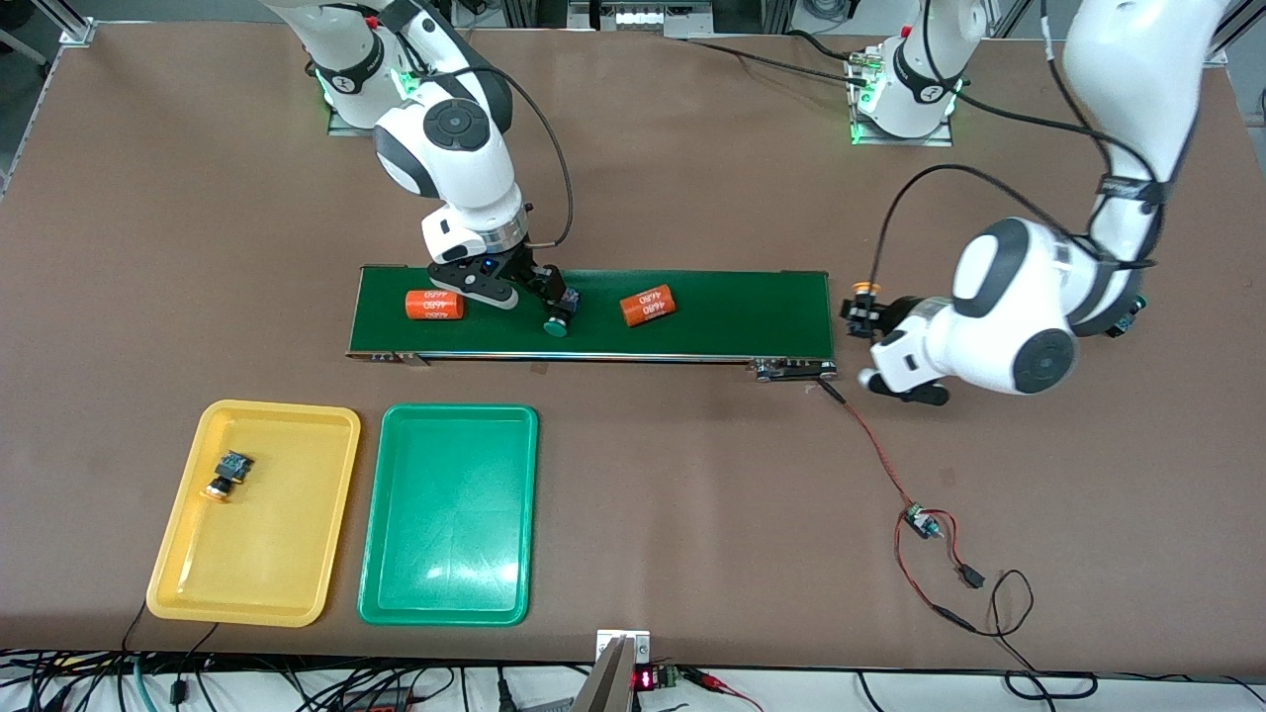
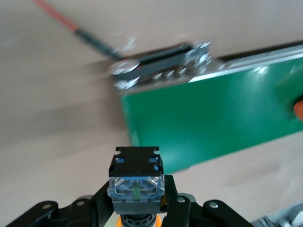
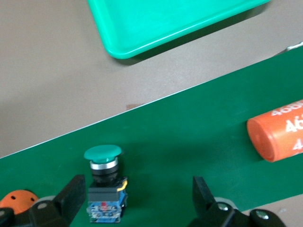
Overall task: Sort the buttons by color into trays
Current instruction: 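Grasp the green button with the right gripper while the left gripper places yellow button, then lift the green button with the right gripper while the left gripper grasps another button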
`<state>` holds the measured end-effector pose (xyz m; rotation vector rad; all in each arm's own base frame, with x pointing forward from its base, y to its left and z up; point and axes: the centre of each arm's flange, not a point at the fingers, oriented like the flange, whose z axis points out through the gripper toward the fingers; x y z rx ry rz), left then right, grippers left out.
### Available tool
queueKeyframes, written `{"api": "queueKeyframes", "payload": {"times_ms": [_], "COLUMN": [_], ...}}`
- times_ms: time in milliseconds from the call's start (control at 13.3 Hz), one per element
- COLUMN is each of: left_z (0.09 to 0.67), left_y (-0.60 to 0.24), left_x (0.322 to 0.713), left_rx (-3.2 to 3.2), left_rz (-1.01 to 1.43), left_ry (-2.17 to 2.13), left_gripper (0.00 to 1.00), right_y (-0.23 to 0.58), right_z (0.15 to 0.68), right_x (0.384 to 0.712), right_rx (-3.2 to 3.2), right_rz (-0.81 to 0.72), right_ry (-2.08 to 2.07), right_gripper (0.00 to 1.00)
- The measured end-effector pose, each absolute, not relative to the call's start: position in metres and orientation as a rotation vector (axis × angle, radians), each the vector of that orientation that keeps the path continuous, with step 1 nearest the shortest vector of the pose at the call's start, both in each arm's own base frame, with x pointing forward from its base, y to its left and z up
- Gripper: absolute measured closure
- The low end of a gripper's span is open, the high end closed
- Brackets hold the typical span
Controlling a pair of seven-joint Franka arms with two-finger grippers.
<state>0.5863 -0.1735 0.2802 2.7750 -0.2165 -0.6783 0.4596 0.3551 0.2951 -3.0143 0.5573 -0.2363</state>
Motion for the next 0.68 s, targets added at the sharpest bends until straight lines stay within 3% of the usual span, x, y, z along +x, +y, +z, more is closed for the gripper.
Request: {"api": "queueKeyframes", "payload": {"times_ms": [302, 377, 679], "left_z": [0.239, 0.237, 0.269], "left_y": [-0.244, -0.25, -0.235], "left_x": [0.569, 0.566, 0.578], "left_rx": [2.788, 2.789, 2.809], "left_rz": [-0.694, -0.703, -0.678], "left_ry": [-0.228, -0.231, -0.203], "left_gripper": [0.56, 0.5, 0.1], "right_y": [0.358, 0.357, 0.354], "right_z": [0.29, 0.288, 0.288], "right_x": [0.464, 0.464, 0.468], "right_rx": [-3.017, -3.033, -3.085], "right_rz": [-0.22, -0.211, -0.18], "right_ry": [0.555, 0.557, 0.577], "right_gripper": [0.0, 0.0, 0.0]}}
